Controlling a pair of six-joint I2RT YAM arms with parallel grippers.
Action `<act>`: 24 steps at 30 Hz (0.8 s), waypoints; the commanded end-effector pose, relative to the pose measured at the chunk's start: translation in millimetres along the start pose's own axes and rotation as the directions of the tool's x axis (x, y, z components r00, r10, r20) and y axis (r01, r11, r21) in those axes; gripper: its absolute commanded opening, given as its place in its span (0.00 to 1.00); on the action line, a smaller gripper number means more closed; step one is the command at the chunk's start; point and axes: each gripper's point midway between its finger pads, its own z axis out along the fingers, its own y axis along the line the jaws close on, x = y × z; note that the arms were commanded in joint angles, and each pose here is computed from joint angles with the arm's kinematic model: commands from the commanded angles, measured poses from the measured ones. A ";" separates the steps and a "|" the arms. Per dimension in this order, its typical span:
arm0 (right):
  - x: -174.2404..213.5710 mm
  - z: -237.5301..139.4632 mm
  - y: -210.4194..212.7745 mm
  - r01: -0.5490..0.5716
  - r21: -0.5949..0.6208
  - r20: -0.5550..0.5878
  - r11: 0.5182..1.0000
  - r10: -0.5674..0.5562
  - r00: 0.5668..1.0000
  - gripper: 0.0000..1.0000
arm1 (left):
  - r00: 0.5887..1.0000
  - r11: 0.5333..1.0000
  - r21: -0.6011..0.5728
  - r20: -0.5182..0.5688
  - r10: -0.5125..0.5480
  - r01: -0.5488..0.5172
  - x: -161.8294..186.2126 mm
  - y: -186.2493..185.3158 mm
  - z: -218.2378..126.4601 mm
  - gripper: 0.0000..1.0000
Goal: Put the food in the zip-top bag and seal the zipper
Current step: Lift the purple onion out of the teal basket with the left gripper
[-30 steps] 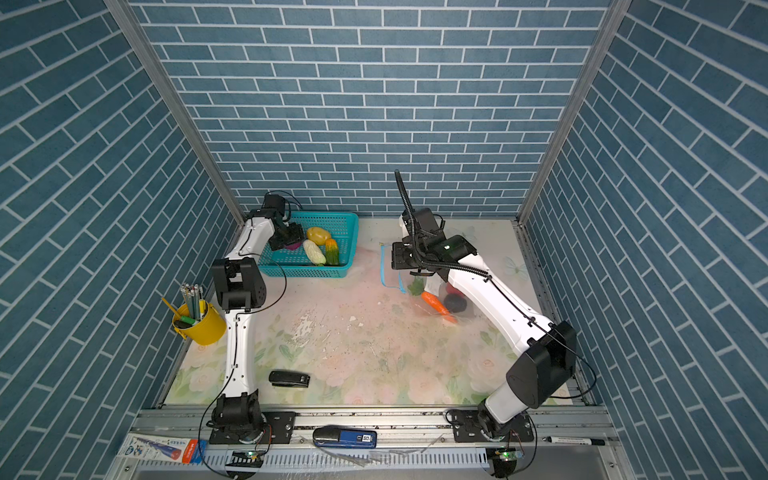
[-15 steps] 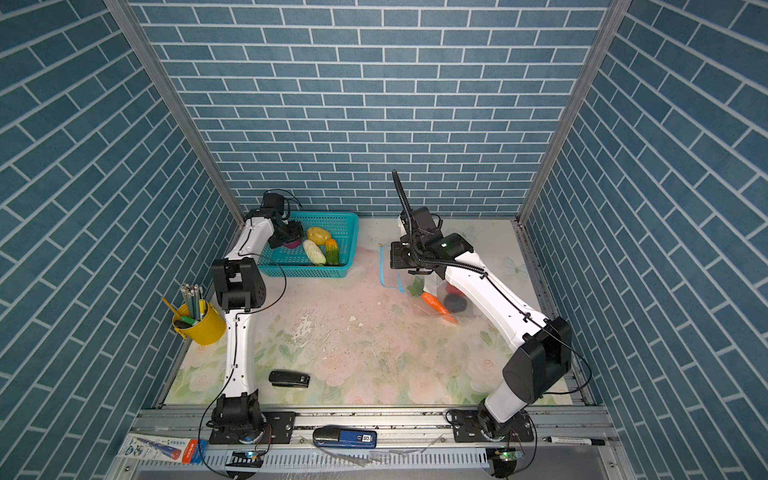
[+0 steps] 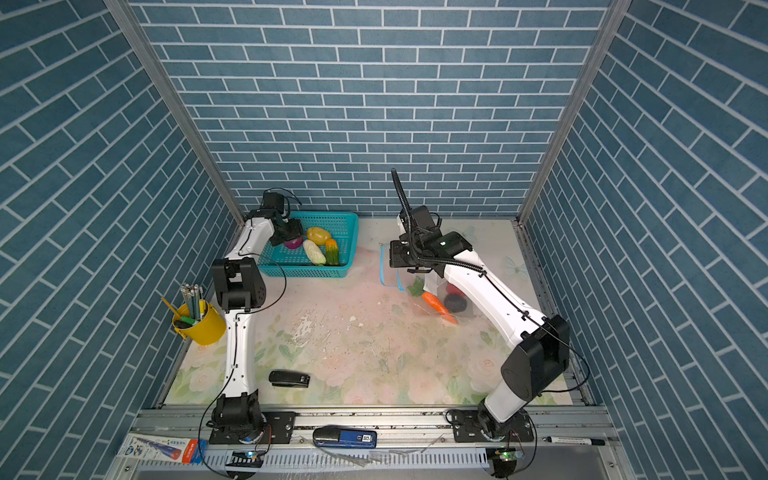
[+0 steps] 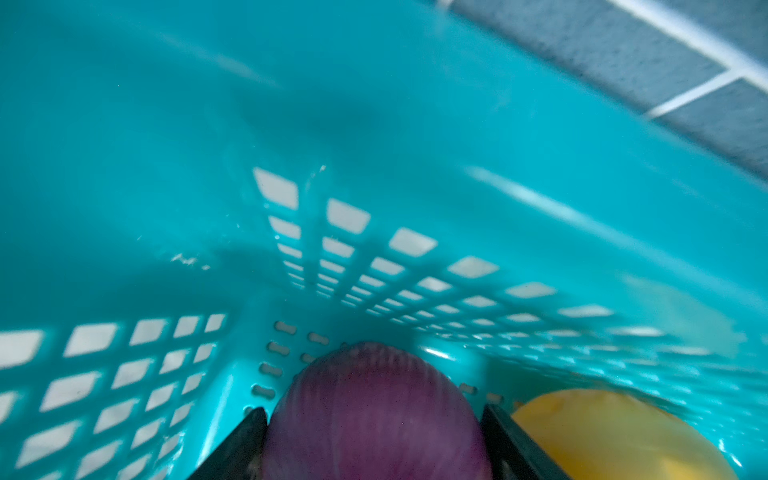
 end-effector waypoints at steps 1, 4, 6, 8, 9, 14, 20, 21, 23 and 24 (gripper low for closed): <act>-10.3 -6.7 4.5 0.001 0.000 0.019 1.000 -0.001 1.000 0.00 | 1.000 1.000 -0.007 -0.025 0.001 -0.001 6.0 5.6 -1.4 0.72; -10.6 -7.4 5.3 0.002 -0.002 0.021 1.000 -0.002 1.000 0.00 | 1.000 1.000 -0.008 -0.030 0.002 -0.002 7.4 5.4 -5.8 0.69; -10.5 -8.3 5.1 0.002 -0.002 0.022 1.000 -0.002 1.000 0.00 | 1.000 1.000 -0.005 -0.030 -0.004 0.003 7.5 5.1 -11.0 0.67; -11.0 -9.3 5.2 0.002 -0.002 0.025 1.000 -0.002 1.000 0.00 | 0.999 1.000 0.001 -0.033 -0.004 0.004 8.0 4.1 -16.5 0.65; -12.0 -10.8 5.6 0.002 -0.004 0.030 1.000 -0.002 1.000 0.00 | 1.000 1.000 0.005 -0.030 -0.004 0.004 7.4 2.7 -20.4 0.64; -13.0 -14.0 6.6 0.002 -0.011 0.042 1.000 -0.001 0.999 0.00 | 1.000 0.999 0.032 -0.025 -0.010 0.011 7.2 -2.6 -39.2 0.58; -10.7 -14.9 7.8 -0.003 -0.025 0.048 1.000 0.004 0.999 0.00 | 1.000 0.998 0.054 -0.003 -0.019 0.019 3.5 -7.2 -63.0 0.54; -10.8 -15.8 7.6 -0.005 -0.027 0.051 1.000 0.006 0.999 0.00 | 1.000 0.998 0.056 0.000 -0.021 0.021 2.9 -7.5 -66.4 0.52; -10.1 -16.8 7.4 -0.007 -0.028 0.054 1.000 0.009 0.999 0.00 | 1.000 0.997 0.067 0.004 -0.024 0.024 1.9 -9.8 -72.3 0.51; -9.9 -18.0 7.4 -0.007 -0.029 0.056 1.000 0.009 0.998 0.00 | 1.000 0.997 0.075 0.005 -0.025 0.025 1.7 -11.2 -75.0 0.50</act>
